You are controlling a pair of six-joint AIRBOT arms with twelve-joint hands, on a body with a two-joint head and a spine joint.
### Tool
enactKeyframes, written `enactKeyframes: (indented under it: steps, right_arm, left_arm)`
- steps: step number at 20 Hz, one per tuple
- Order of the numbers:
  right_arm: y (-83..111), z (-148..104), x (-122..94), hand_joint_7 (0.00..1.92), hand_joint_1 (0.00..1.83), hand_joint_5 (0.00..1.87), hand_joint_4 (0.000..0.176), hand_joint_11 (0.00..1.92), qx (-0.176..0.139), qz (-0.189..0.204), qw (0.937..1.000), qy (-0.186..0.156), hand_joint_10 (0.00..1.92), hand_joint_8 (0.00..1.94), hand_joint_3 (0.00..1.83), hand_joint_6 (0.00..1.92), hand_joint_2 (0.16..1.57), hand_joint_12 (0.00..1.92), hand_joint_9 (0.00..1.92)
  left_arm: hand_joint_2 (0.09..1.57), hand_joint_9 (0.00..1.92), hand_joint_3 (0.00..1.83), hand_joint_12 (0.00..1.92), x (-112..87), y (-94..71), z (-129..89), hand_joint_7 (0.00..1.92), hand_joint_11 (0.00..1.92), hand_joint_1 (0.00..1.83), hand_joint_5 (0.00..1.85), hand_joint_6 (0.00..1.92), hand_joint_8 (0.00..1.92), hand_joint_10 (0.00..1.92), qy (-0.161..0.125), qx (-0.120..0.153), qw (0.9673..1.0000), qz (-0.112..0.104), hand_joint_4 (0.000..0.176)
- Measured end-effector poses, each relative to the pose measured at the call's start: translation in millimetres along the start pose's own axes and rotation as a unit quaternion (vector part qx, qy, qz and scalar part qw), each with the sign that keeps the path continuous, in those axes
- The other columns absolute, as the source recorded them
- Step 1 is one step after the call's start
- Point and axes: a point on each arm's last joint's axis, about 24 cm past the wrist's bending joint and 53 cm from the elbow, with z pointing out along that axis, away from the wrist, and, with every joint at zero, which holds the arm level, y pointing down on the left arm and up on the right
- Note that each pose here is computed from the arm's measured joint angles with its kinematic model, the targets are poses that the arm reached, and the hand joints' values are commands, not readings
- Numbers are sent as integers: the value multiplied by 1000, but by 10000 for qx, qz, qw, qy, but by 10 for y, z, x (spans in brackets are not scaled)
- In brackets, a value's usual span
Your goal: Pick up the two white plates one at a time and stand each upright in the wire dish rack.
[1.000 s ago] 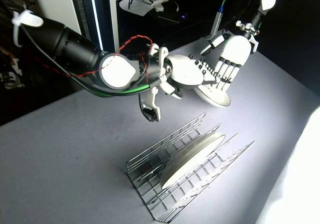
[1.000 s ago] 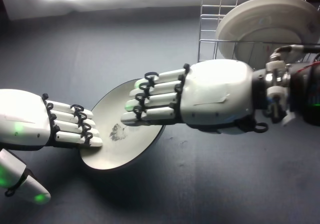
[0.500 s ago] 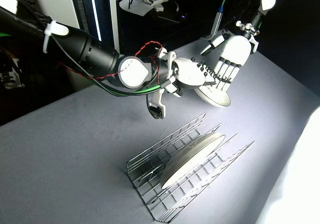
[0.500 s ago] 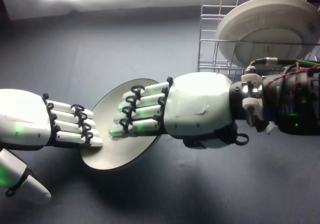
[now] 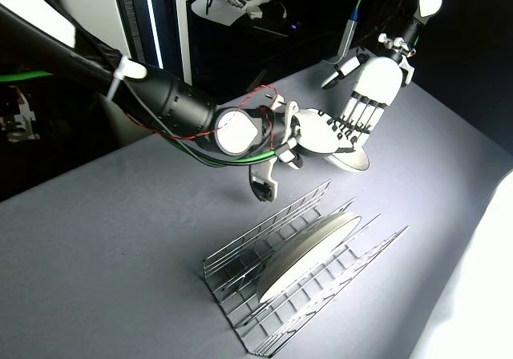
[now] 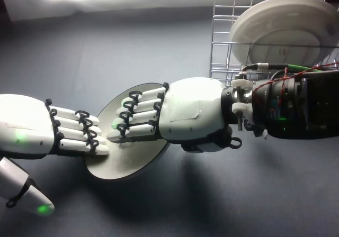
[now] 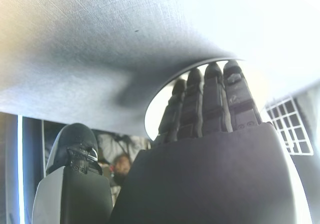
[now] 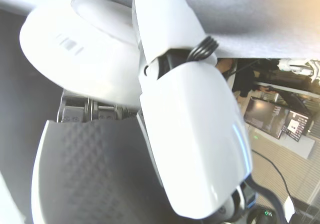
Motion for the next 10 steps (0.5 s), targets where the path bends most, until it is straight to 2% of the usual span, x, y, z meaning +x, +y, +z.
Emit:
enactKeyframes:
  steps: [6,10]
  right_arm:
    - [-6,31,-3,0,1468,0,0,0,-17,8,10000,-16,0,0,0,0,1101,188,0]
    - [-29,29,-12,0,1456,0,0,0,5,4,10000,-26,0,0,4,0,1114,206,0]
  left_arm:
    - [1092,0,0,0,0,2,-1,28,0,0,57,2,2,0,1,-2,10000,-1,0]
    - [1098,0,0,0,1,2,-1,38,0,0,64,4,6,0,1,-2,10000,-3,0]
